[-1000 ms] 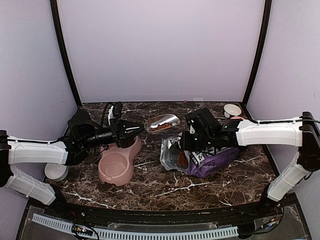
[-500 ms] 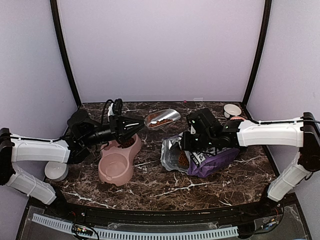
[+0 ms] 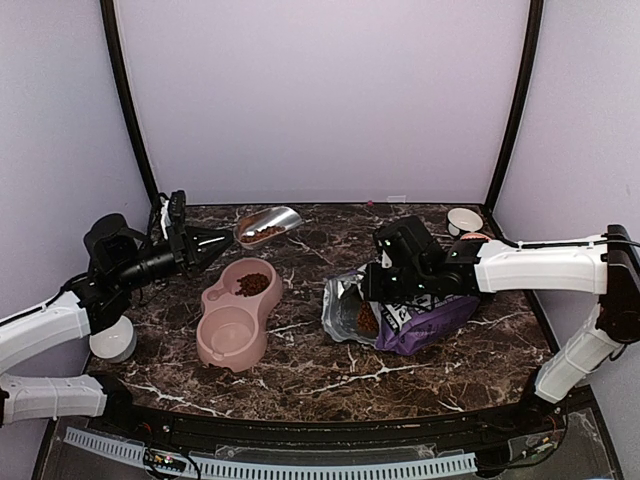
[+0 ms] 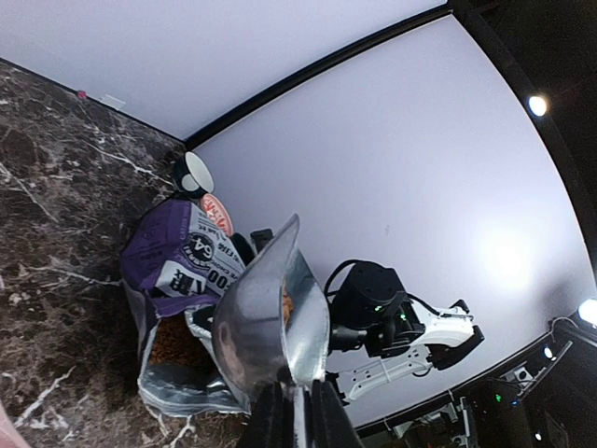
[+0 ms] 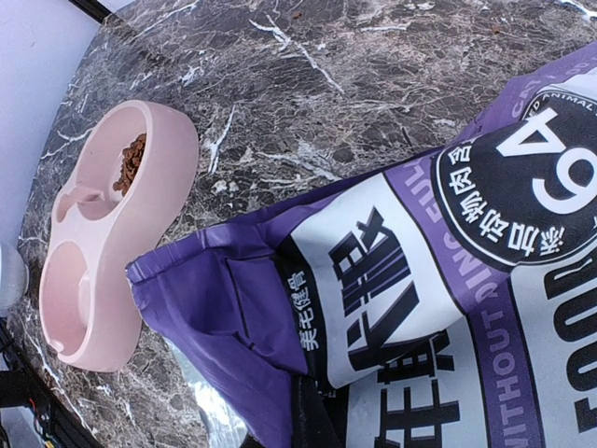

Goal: Serve the pet food
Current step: Place the pet food in the pet food bowl.

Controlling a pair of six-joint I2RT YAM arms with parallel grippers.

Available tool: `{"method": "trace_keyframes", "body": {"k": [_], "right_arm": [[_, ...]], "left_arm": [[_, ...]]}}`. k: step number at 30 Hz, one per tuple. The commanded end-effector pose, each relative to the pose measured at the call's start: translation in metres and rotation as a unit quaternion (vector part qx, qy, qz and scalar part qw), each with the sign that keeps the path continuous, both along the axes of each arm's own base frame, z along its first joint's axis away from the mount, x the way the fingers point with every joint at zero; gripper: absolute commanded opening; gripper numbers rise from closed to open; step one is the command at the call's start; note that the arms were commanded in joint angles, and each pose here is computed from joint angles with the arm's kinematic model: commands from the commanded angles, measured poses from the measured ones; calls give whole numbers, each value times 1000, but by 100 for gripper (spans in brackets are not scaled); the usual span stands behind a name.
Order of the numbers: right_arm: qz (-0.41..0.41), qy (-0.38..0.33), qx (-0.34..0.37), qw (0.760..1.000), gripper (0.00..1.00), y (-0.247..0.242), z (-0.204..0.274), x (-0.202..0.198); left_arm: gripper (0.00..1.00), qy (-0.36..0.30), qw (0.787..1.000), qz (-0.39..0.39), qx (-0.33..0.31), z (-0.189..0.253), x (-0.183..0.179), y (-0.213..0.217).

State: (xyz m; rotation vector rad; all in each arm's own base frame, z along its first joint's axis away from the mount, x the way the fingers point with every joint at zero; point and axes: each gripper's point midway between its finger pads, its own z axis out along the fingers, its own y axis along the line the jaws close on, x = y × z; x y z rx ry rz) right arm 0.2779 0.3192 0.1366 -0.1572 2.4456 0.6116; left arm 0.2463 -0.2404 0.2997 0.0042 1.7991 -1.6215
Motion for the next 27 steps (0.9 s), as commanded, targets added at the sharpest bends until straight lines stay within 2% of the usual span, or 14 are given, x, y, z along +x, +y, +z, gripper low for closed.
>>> {"method": "trace_keyframes", "body": {"k": [1,5,16,27], "right_arm": [[-26,-11,-26,999,0,-18,-2,13],[-23,-11,-26,999,0,-15,-2,15],[-20,-10,-26,999,0,-14,-3,15],[-22,-7,-26,999,0,-16,-6,14]], "left_arm": [[0,21,997,32,67,-24,-5,31],[0,64,989,62,115,-44,-8,59],[0,93,980,87,150,-63,-21,89],[0,109,976,97,163,-74,-34,100]]}}
